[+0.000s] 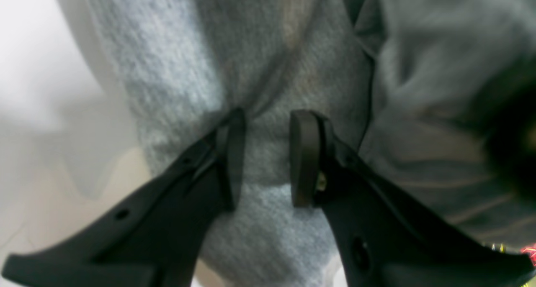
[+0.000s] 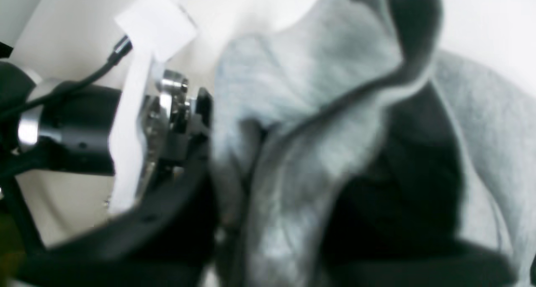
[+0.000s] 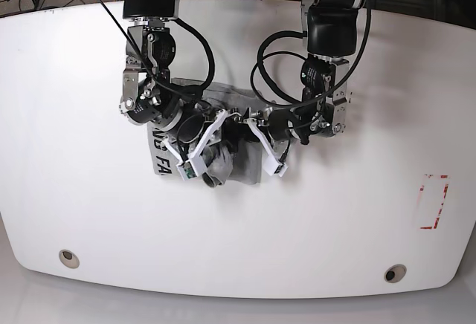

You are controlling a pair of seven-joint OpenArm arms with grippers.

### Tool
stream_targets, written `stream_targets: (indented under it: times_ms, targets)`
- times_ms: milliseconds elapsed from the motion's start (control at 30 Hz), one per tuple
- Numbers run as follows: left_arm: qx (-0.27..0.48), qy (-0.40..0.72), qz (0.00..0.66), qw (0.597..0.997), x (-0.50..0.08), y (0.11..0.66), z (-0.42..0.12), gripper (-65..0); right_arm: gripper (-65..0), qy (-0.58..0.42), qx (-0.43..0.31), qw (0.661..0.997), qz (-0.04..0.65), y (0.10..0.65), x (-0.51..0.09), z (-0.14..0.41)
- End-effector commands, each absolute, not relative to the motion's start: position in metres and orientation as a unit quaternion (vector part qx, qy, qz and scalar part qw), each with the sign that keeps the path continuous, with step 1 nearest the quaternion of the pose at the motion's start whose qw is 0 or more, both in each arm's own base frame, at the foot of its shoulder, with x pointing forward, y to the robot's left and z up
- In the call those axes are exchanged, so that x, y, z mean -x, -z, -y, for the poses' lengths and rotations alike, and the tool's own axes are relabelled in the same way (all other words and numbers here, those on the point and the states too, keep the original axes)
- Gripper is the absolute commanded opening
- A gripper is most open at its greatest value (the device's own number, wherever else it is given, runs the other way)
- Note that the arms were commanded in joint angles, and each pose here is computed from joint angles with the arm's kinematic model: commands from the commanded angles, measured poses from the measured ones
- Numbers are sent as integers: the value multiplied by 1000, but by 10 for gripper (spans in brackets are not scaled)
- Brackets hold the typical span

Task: Fold the T-shirt properly
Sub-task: 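Press both grippers together on the folded grey bundle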

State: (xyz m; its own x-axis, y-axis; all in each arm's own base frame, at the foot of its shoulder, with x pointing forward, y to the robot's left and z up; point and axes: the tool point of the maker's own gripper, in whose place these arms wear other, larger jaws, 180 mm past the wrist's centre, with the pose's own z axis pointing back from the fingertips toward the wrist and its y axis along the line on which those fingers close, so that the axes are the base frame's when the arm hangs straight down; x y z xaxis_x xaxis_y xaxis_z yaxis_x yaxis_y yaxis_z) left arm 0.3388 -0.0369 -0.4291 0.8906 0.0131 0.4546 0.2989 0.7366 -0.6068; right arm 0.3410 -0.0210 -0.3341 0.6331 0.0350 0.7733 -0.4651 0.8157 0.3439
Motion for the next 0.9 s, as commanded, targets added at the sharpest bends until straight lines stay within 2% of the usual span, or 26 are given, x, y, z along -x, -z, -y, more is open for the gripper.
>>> stream_targets:
  times_ms: [0,100,200,333,467,567,867]
  targets:
    - [297,96,139,940,-306,463,21,-454,-361,-150,-261,848,436,316,-354,22]
    - [298,97,139,939,-306,463,21,-453,-212,-154,-251,851,436,317,-355,23]
    - [298,98,140,939,-307,462,21,-453,-124,-160,-238,849,444,311,-363,26]
    - [304,91,144,937,-309,460,20,-429,-120,-163,-235,844,453,303,-369,26]
    - [338,61,155,926,-315,451,23,-349,-144,-177,-224,833,474,284,-376,26]
    - [358,46,161,918,-320,444,27,-311,-155,-204,-222,823,482,275,-373,15]
    - [387,39,186,902,-340,422,33,-300,-155,-257,-211,815,474,276,-359,1]
